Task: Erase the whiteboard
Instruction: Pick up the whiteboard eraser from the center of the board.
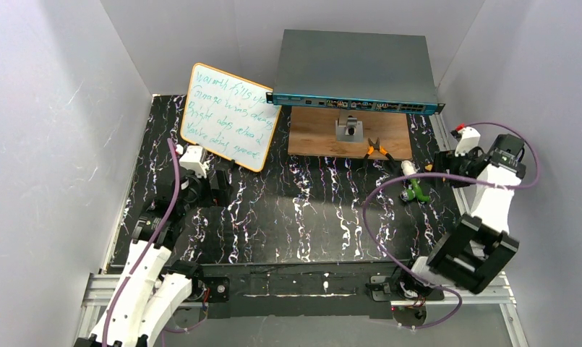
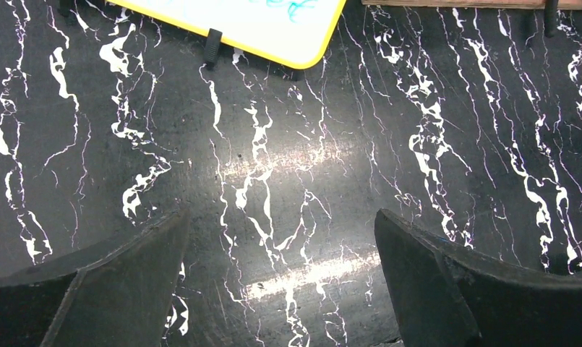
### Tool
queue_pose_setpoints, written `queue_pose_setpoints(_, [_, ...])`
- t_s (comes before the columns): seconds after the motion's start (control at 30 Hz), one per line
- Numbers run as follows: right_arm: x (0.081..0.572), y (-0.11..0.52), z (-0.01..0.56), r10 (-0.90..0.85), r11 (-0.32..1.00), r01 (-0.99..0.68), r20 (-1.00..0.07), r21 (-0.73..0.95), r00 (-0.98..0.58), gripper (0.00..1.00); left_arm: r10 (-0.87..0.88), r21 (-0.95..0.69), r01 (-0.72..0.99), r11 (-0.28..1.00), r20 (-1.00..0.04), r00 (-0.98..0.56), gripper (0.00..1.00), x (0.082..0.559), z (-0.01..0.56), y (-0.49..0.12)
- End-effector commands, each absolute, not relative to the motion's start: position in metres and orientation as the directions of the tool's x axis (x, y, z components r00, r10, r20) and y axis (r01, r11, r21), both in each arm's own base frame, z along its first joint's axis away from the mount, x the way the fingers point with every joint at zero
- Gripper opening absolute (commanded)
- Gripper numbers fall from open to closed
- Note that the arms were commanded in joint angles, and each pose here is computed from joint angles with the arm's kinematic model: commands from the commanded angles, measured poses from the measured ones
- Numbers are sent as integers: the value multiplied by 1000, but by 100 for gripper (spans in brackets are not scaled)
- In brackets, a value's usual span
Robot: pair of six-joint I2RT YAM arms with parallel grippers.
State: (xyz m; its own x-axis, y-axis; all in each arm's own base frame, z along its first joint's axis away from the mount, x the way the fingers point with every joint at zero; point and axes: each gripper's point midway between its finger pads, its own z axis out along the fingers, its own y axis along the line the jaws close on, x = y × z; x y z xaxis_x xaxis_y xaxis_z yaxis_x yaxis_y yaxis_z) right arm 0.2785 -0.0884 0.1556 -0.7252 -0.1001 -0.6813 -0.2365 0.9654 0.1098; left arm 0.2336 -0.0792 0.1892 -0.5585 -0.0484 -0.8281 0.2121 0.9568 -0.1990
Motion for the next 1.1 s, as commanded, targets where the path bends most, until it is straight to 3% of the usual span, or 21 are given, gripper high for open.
queue_pose_setpoints(0.0, [319,-100,167,-179,933,-352,-744,80,-643,88,-39,-198,238,951,-839,-543,100,231,193,-82])
queue_pose_setpoints(0.77, [393,-164,67,-260,945,-326,-568,17,-781,79,-10,-179,237,955,-817,-576,100,233,182,-83])
queue_pose_setpoints(1.07, [382,-153,39,-296,925,-374,-478,74,-827,65,-9,-175,232,957,-815,-579,99,233,181,-82])
